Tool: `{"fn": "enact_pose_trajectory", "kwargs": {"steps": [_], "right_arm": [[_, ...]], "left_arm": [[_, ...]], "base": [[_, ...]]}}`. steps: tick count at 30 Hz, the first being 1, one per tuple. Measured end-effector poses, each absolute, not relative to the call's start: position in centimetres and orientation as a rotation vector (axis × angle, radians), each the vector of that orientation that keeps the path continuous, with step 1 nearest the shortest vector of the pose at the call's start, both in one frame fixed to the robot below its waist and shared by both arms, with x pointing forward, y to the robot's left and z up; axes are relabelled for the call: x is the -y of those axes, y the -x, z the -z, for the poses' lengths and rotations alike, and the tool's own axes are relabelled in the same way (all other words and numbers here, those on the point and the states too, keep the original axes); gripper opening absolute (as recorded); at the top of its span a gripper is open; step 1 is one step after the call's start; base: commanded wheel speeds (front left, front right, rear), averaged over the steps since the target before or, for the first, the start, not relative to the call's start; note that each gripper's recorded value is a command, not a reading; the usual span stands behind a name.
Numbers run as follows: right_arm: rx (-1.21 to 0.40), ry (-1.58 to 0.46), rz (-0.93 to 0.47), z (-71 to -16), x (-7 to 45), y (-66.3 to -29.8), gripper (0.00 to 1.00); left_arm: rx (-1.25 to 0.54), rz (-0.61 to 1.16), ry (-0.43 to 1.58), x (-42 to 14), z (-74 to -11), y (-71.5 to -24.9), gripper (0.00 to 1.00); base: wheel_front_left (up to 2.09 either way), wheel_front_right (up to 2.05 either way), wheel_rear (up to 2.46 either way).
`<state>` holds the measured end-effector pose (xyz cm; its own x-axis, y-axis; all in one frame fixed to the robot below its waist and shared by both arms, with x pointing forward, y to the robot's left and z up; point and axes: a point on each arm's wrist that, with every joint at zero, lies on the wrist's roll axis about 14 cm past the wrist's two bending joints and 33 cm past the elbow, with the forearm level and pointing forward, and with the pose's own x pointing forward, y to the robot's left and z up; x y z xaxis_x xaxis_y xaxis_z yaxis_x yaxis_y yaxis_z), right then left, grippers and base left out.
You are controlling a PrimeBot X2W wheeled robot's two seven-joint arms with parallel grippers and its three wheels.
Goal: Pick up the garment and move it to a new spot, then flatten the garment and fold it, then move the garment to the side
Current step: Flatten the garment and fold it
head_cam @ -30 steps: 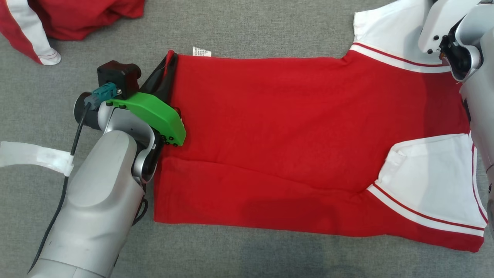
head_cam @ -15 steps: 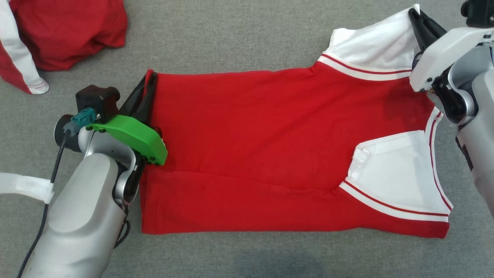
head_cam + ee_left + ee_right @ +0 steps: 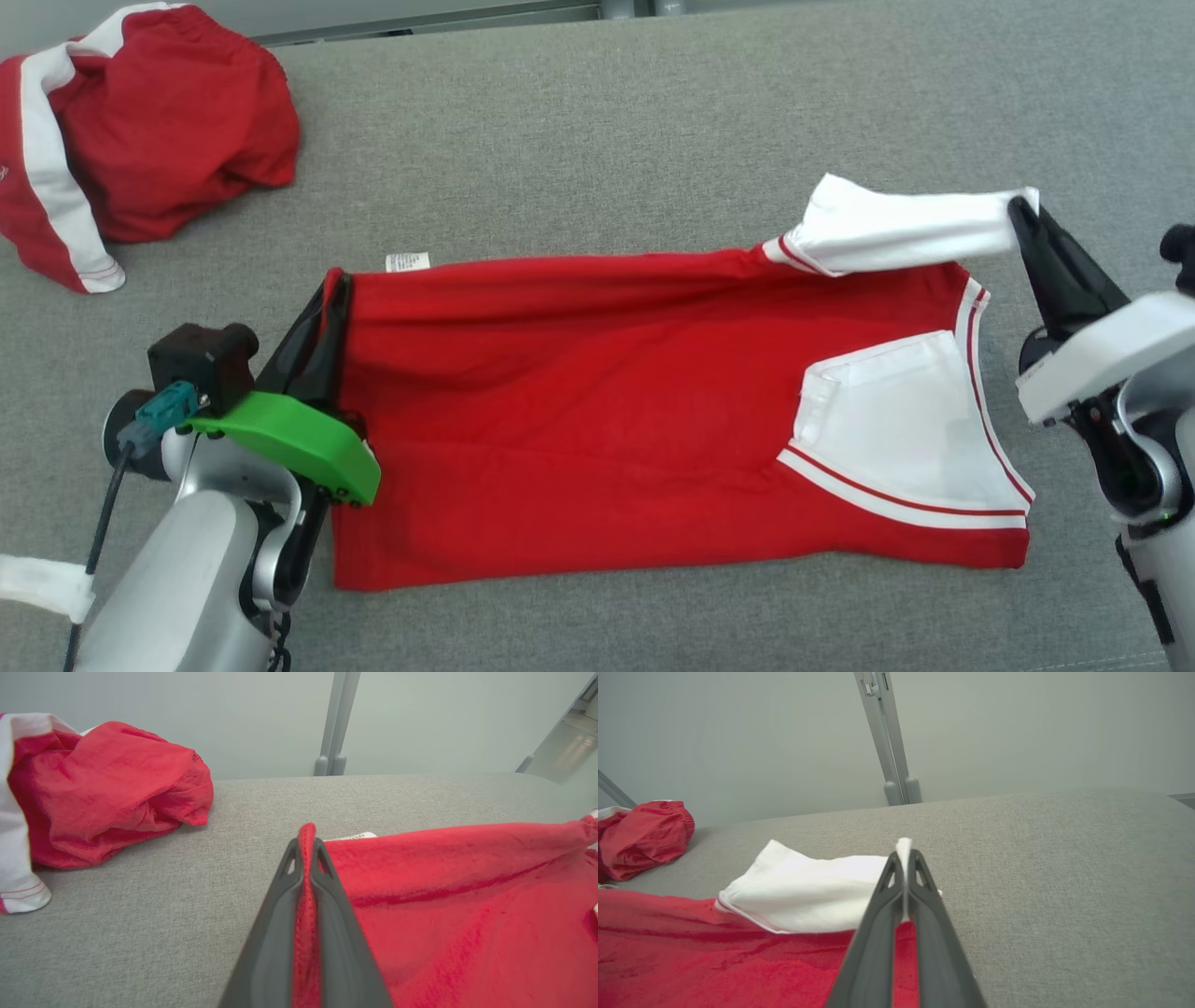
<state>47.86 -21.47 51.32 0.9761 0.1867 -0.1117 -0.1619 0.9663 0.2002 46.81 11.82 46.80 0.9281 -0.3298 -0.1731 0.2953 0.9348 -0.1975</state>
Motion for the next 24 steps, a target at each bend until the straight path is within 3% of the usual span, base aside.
{"fn": "enact_pose_trajectory", "kwargs": {"steps": [9,24], "right_arm": [[-0.156,-0.265,-0.101,-50.5,21.4,-41.6,0.00],[-0.275,-0.311,-0.038,-46.9,21.1,-37.9,0.00]], "left_arm": [[-0.252,0.292,0.244,-11.7,-45.9,-43.0,0.00],[-0.347,0.239,0.288,-12.1,-42.7,-39.2,0.00]], "base": [[0.00,0.00,0.00],[0.00,0.00,0.00]]}}
